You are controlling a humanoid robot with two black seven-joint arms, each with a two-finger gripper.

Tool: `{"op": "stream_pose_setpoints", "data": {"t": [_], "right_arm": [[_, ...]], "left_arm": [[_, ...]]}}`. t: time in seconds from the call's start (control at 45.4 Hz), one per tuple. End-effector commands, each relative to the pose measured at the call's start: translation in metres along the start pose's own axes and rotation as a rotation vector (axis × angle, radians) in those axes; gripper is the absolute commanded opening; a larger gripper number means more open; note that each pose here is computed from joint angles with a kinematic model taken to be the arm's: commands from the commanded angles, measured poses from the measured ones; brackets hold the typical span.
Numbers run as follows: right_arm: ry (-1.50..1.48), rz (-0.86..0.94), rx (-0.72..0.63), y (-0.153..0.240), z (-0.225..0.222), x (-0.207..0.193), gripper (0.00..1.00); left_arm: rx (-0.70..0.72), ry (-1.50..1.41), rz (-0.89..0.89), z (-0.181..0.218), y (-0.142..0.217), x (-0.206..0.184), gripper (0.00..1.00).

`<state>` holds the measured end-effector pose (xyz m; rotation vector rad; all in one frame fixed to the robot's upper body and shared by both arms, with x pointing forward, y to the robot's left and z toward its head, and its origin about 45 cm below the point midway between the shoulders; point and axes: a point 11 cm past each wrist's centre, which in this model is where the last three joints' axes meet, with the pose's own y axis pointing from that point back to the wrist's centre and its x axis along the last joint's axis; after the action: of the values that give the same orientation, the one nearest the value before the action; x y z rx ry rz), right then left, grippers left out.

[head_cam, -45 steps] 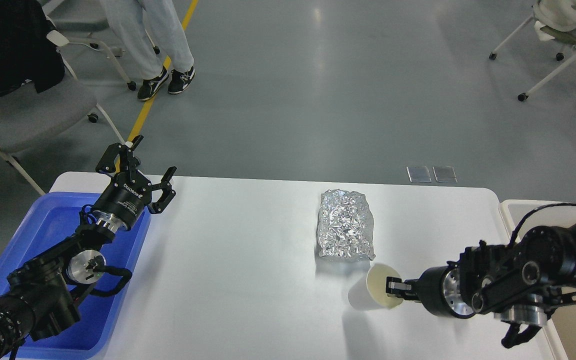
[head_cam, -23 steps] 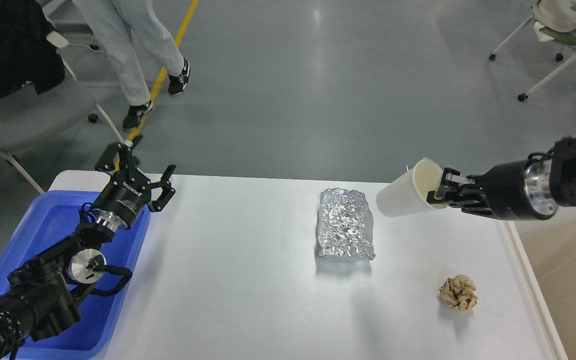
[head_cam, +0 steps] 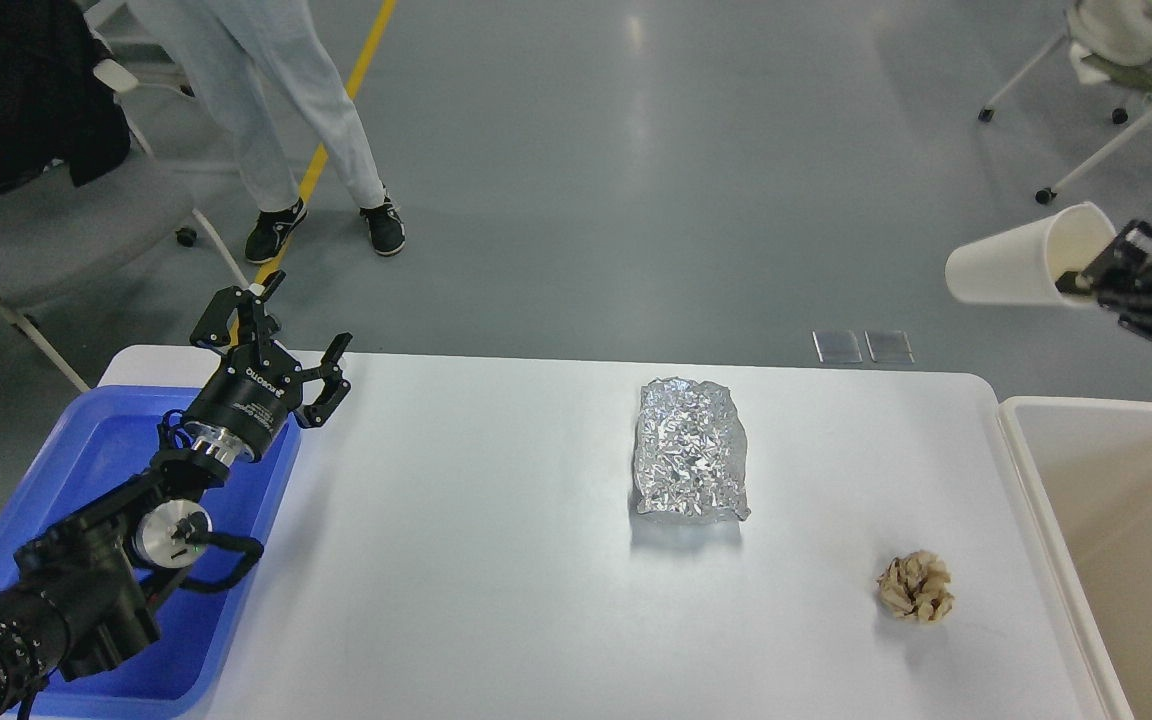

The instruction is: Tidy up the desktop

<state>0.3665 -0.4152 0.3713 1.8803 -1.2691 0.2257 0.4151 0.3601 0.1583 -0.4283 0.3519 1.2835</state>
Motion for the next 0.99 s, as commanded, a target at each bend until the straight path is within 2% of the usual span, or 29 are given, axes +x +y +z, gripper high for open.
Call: {"op": "stream_pose_setpoints", "data": {"t": [0.0,0.463,0.772,0.97], "right_arm": [[-0.127,0.265,-0.126,0.011,0.092,0.032,0.00],[-0.296,0.620,-0.353,-0.027,0.227,0.031,0.00],[-0.586,0.762,-0.428,-0.063,0.273,-0.010,0.00],[-0.905,0.851,-0.519,-0.063,0.299,-0.029,0.00]], "left_arm": [[0.000,0.000,0.000,0.000,0.000,0.000,1.00],[0.000,-0.001,0.002,0.000,0.000,0.000,1.00],[0.000,0.000,0.001,0.000,0.000,0.000,1.00],[0.000,0.000,0.000,0.000,0.000,0.000,1.00]]}}
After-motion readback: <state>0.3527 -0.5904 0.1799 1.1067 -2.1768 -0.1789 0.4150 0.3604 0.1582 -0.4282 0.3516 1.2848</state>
